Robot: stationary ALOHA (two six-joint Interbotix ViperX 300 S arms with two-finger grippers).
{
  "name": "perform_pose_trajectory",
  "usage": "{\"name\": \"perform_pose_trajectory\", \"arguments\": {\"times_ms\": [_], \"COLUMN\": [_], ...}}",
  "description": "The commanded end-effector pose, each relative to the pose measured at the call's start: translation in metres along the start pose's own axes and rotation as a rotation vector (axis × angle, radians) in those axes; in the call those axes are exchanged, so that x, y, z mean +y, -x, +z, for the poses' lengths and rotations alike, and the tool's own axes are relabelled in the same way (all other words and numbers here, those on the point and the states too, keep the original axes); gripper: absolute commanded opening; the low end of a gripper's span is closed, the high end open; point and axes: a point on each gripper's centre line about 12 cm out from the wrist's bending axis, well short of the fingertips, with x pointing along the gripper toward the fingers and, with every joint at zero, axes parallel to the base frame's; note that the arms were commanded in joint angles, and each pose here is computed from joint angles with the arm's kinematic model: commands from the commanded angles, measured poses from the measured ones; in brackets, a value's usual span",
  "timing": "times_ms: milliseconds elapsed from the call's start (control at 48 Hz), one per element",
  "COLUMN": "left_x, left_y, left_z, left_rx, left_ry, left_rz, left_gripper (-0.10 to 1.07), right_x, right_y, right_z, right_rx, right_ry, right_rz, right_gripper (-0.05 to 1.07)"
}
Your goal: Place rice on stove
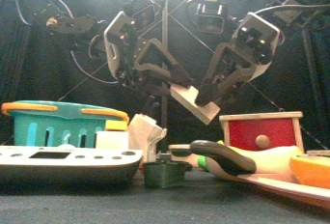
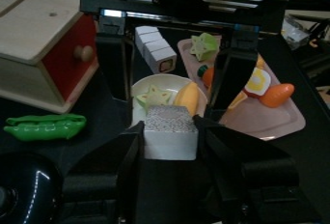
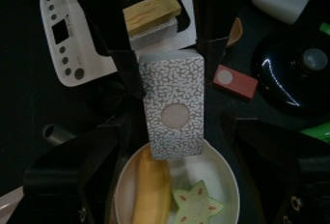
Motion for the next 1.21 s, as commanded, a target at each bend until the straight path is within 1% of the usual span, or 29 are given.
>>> {"name": "perform_pose_trajectory", "arguments": {"times_ms": [0, 83, 167, 271, 333, 417, 500, 583, 667, 729, 875, 938, 1062, 1188], "left_x": [0.001, 0.001, 0.002, 0.005, 0.008, 0.009, 0.009, 0.006, 0.006, 0.007, 0.014, 0.015, 0.021, 0.029], "left_y": [0.002, 0.007, 0.015, 0.028, 0.038, 0.05, 0.06, 0.067, 0.075, 0.08, 0.092, 0.095, 0.101, 0.107], "left_z": [0.012, 0.013, 0.018, 0.024, 0.026, 0.024, 0.018, 0.013, 0.015, 0.021, 0.038, 0.041, 0.048, 0.052], "left_rx": [-0.034, -0.034, -0.051, -0.07, -0.079, -0.081, -0.074, -0.066, -0.078, -0.097, -0.149, -0.154, -0.167, -0.181], "left_ry": [0.004, 0.011, 0.036, 0.098, 0.151, 0.193, 0.216, 0.203, 0.18, 0.172, 0.16, 0.149, 0.103, 0.108], "left_rz": [0.003, 0.003, 0.011, 0.033, 0.052, 0.066, 0.074, 0.067, 0.064, 0.071, 0.104, 0.119, 0.168, 0.242], "left_gripper": [0.67, 0.68, 0.68, 0.72, 0.75, 0.77, 0.78, 0.78, 0.78, 0.77, 0.77, 0.77, 0.77, 0.77], "right_x": [0.002, 0.003, 0.002, -0.001, -0.003, -0.005, -0.006, -0.008, -0.008, -0.009, -0.012, -0.012, -0.013, -0.013], "right_y": [0.009, 0.014, 0.02, 0.028, 0.034, 0.04, 0.046, 0.053, 0.057, 0.059, 0.059, 0.059, 0.058, 0.058], "right_z": [0.012, 0.014, 0.019, 0.023, 0.023, 0.024, 0.025, 0.026, 0.026, 0.026, 0.026, 0.025, 0.024, 0.025], "right_rx": [-0.041, -0.055, -0.076, -0.096, -0.106, -0.115, -0.123, -0.135, -0.14, -0.141, -0.134, -0.129, -0.123, -0.121], "right_ry": [-0.004, 0.004, 0.005, -0.005, -0.014, -0.036, -0.063, -0.081, -0.095, -0.111, -0.15, -0.163, -0.177, -0.193], "right_rz": [0.011, 0.019, 0.015, 0.002, -0.001, -0.004, -0.001, 0.004, 0.006, 0.011, 0.0, -0.004, -0.004, -0.004], "right_gripper": [1.02, 1.02, 1.02, 1.02, 1.02, 1.02, 1.02, 1.02, 1.02, 1.02, 1.02, 1.02, 1.02, 1.02]}}
